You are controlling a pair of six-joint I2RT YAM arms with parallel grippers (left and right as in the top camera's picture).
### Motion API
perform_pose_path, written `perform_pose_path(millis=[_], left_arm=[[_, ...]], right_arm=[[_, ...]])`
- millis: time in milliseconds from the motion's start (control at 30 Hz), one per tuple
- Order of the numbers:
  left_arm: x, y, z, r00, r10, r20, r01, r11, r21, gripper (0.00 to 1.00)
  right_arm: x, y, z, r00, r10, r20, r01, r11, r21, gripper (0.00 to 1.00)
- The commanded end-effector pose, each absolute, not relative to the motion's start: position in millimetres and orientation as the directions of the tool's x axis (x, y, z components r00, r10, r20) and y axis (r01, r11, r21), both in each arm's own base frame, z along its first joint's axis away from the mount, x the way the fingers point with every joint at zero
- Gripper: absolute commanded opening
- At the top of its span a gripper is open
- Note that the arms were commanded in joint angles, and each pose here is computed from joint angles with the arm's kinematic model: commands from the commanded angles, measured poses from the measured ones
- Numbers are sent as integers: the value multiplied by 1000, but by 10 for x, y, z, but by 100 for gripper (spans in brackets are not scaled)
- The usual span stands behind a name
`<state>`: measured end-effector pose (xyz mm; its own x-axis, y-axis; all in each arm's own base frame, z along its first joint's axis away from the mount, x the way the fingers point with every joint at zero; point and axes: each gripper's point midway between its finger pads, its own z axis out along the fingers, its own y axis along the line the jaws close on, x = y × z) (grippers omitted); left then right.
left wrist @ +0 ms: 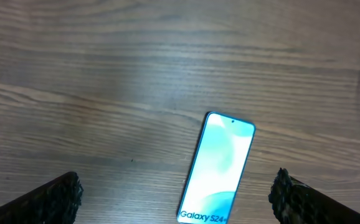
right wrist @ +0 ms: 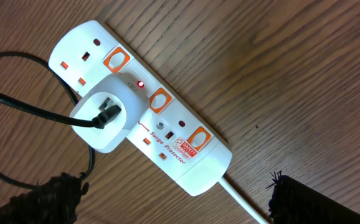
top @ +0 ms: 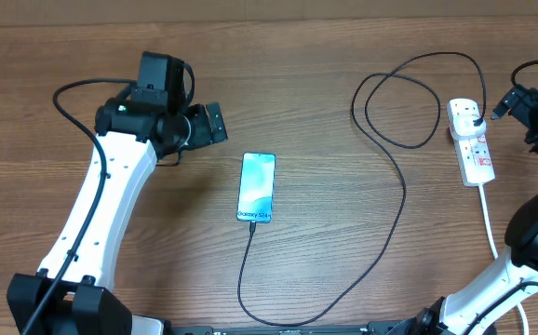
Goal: Plug charger to phone and switch on socket
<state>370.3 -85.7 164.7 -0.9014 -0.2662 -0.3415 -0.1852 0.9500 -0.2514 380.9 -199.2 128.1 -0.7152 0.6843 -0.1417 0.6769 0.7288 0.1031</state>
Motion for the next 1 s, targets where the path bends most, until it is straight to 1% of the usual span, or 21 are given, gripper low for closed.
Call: perform_pose_path(millis=[0,367,633,967], left_arm=[[3647,-896,1549,-904,-245,-351,-167,957,-237,99],[3601,-1180,1098,-888,-185,-421,-73,961,-267,99],[3434,-1328,765,-861,-152,-486,-2,956,-295,99],[3134,-1230,470,-801,-177,-572,29,942,-333,100]], right_arm=[[3848,-2011,1434,-710,679,-185,671,733,115,100],[3848,-2011,1434,-710,679,-185,671,733,115,100],[3848,-2011,1434,-710,679,-185,671,733,115,100],[3848,-2011,1434,-710,679,-185,671,733,115,100]])
